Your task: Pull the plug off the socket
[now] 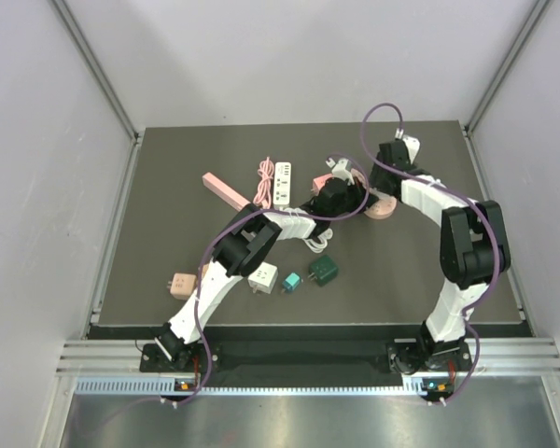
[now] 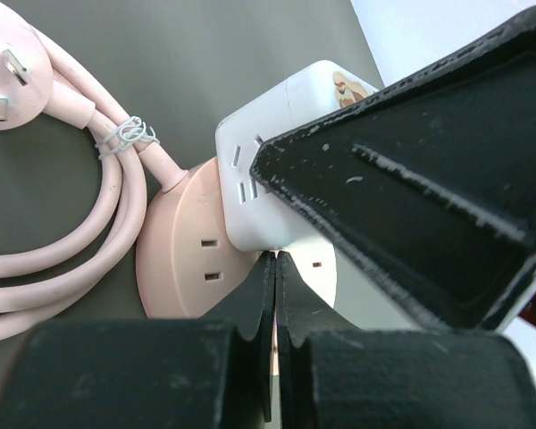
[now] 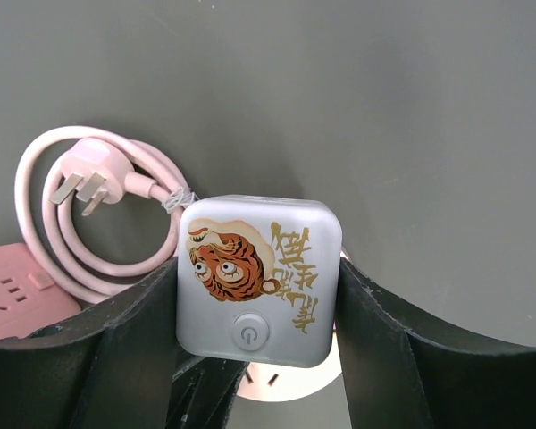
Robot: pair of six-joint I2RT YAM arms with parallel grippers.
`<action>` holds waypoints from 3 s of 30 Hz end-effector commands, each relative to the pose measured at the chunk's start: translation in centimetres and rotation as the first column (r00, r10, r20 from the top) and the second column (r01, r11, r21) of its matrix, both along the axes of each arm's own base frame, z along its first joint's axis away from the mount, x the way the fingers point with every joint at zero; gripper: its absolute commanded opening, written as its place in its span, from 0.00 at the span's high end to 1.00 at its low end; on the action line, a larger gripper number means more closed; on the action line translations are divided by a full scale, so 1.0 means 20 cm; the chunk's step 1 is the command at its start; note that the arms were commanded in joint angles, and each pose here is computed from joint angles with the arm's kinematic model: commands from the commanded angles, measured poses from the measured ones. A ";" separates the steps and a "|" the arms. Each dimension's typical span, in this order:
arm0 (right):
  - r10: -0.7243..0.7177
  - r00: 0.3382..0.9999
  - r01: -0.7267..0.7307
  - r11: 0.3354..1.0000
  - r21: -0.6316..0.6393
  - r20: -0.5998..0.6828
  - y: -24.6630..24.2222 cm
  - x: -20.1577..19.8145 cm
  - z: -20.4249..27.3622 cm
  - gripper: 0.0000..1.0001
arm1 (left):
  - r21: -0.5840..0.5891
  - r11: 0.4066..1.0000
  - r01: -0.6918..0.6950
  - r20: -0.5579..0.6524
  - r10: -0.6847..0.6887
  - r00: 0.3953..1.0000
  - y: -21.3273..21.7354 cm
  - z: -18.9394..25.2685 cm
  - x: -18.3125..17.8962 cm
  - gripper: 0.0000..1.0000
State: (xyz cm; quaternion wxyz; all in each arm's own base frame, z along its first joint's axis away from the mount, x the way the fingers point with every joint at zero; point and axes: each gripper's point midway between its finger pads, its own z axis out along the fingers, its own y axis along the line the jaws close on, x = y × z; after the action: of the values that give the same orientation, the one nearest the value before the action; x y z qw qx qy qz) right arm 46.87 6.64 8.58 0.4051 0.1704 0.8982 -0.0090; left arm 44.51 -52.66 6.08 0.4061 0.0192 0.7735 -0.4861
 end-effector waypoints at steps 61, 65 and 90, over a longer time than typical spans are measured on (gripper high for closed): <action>0.025 0.977 -0.088 0.953 0.291 0.211 0.09 0.16 0.41 1.00 | 0.274 0.962 0.015 -0.174 0.035 0.984 0.17 -0.52 -0.09 1.00; 0.036 0.976 -0.067 0.988 0.140 0.216 0.11 0.15 0.47 1.00 | 0.274 0.962 0.016 -0.176 0.034 0.984 0.18 -0.52 -0.09 1.00; 0.081 0.966 -0.119 0.983 0.141 0.247 0.20 0.14 0.55 1.00 | 0.297 0.955 0.022 -0.183 0.034 0.983 0.18 -0.53 -0.08 1.00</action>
State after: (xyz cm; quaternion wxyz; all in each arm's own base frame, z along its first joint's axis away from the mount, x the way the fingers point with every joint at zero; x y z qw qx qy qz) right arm 46.81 7.53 10.12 0.3847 0.1861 0.9007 0.0779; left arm 44.59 -53.05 6.70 0.4004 0.0308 0.7800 -0.4799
